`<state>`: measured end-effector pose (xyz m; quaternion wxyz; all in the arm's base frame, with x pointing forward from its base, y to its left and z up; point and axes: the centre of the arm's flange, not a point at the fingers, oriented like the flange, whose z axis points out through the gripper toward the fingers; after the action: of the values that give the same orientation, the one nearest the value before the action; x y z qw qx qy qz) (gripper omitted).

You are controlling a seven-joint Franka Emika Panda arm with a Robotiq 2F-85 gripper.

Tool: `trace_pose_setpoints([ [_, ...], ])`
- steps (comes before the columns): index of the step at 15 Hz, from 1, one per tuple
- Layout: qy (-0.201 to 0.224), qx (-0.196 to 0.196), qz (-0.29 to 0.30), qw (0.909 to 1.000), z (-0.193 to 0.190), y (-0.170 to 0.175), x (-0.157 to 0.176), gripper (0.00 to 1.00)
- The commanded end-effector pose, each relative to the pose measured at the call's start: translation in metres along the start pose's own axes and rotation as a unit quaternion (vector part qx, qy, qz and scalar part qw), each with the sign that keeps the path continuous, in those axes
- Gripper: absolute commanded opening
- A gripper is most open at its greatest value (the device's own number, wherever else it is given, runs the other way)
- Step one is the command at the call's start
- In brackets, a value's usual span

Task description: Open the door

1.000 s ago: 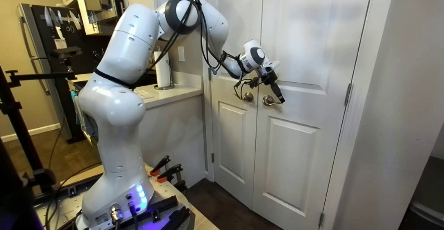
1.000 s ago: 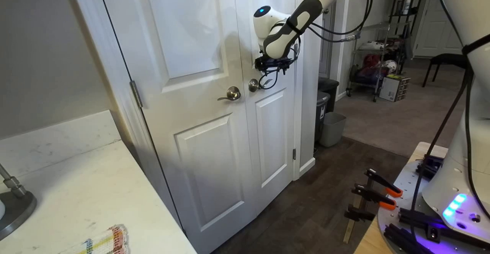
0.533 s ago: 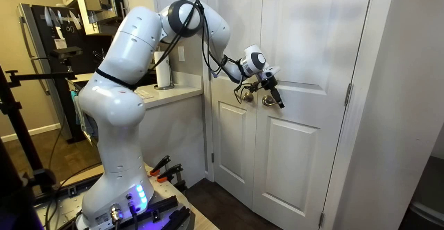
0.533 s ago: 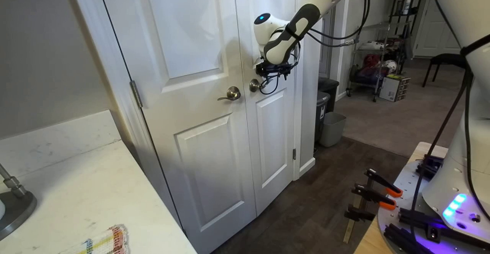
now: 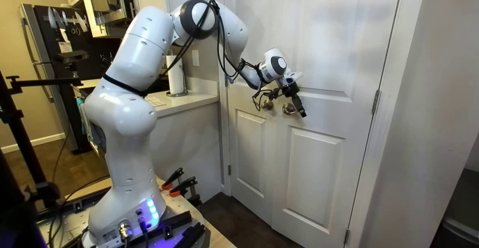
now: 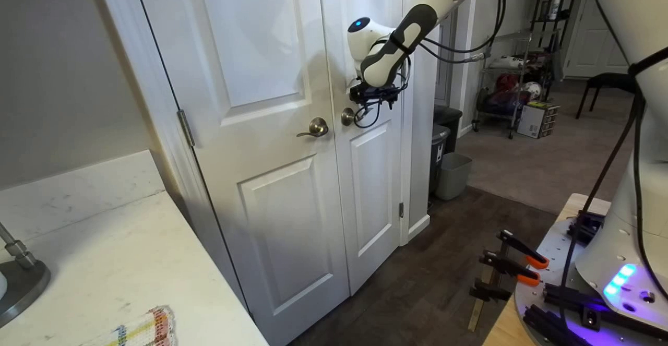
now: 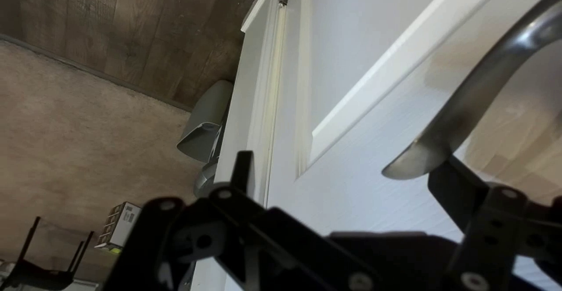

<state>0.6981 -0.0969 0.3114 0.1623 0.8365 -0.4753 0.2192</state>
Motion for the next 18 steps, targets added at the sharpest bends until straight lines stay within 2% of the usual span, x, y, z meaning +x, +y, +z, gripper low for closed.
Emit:
trace_pose_setpoints([
  [1, -0.01, -0.029, 0.026, 0.9992, -0.003, 0.034, -0.004, 1.0],
  [6, -0.024, -0.038, 0.055, 0.9975, -0.009, 0.065, -0.003, 1.0],
  [14, -0.035, -0.054, 0.144, 0.9875, -0.012, 0.148, 0.003, 1.0],
  [15, -0.031, -0.043, 0.152, 0.9869, -0.015, 0.157, 0.004, 1.0],
  [18, 0.006, 0.036, 0.146, 0.9886, -0.034, 0.173, 0.007, 1.0],
])
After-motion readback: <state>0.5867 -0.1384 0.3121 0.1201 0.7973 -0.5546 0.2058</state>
